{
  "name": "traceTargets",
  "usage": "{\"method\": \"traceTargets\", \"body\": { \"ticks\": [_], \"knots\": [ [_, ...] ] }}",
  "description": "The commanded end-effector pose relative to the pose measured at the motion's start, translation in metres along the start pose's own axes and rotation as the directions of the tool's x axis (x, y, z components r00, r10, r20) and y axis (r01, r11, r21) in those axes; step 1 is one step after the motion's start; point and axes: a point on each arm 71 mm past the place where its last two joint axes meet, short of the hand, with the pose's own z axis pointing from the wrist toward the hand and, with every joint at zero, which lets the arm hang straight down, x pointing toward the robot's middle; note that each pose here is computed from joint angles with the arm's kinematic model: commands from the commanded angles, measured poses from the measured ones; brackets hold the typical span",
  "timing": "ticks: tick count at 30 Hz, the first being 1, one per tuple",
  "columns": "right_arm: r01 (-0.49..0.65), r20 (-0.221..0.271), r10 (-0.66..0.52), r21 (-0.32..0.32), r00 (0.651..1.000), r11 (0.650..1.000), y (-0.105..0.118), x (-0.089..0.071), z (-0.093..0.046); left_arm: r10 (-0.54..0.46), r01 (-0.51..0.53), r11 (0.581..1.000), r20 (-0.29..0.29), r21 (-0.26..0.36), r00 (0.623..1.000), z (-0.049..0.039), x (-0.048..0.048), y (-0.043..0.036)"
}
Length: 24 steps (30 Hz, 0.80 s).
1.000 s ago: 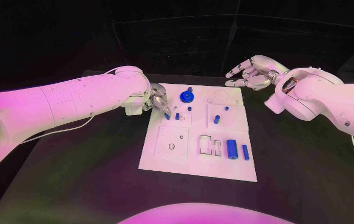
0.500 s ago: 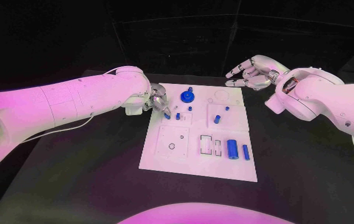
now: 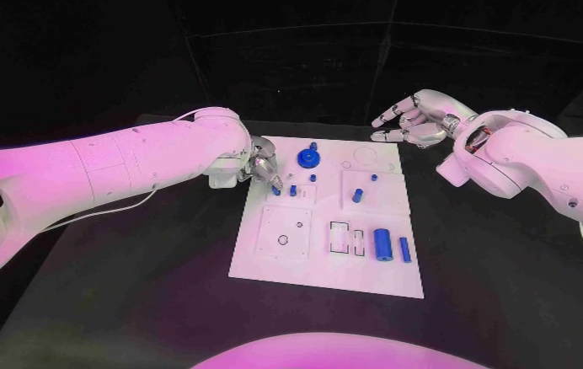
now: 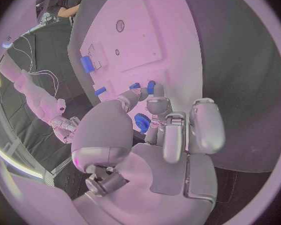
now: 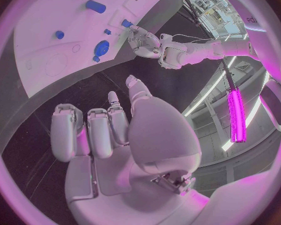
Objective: Assemble the parts on the task board
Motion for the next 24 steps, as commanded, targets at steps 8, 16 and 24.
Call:
{"method": "traceTargets", "body": {
  "ticks": [8, 16, 24],
  "knots": [
    [0.002, -0.003, -0.002, -0.007, 1.000, 1.000, 0.0018, -0.0001, 0.0002, 0.023, -0.023, 1.000, -0.030, -0.019, 0.999, 0.0020, 0.0016, -0.0011],
    [0.002, -0.002, -0.002, -0.008, 1.000, 1.000, 0.0022, 0.0001, 0.0003, 0.020, -0.021, 0.999, -0.025, -0.028, 0.999, 0.0033, 0.0003, -0.0009],
    [0.002, -0.004, -0.002, -0.008, 1.000, 1.000, 0.0022, 0.0003, 0.0005, 0.017, -0.017, 0.999, -0.021, -0.036, 1.000, 0.0039, -0.0010, 0.0010]
  ]
}}
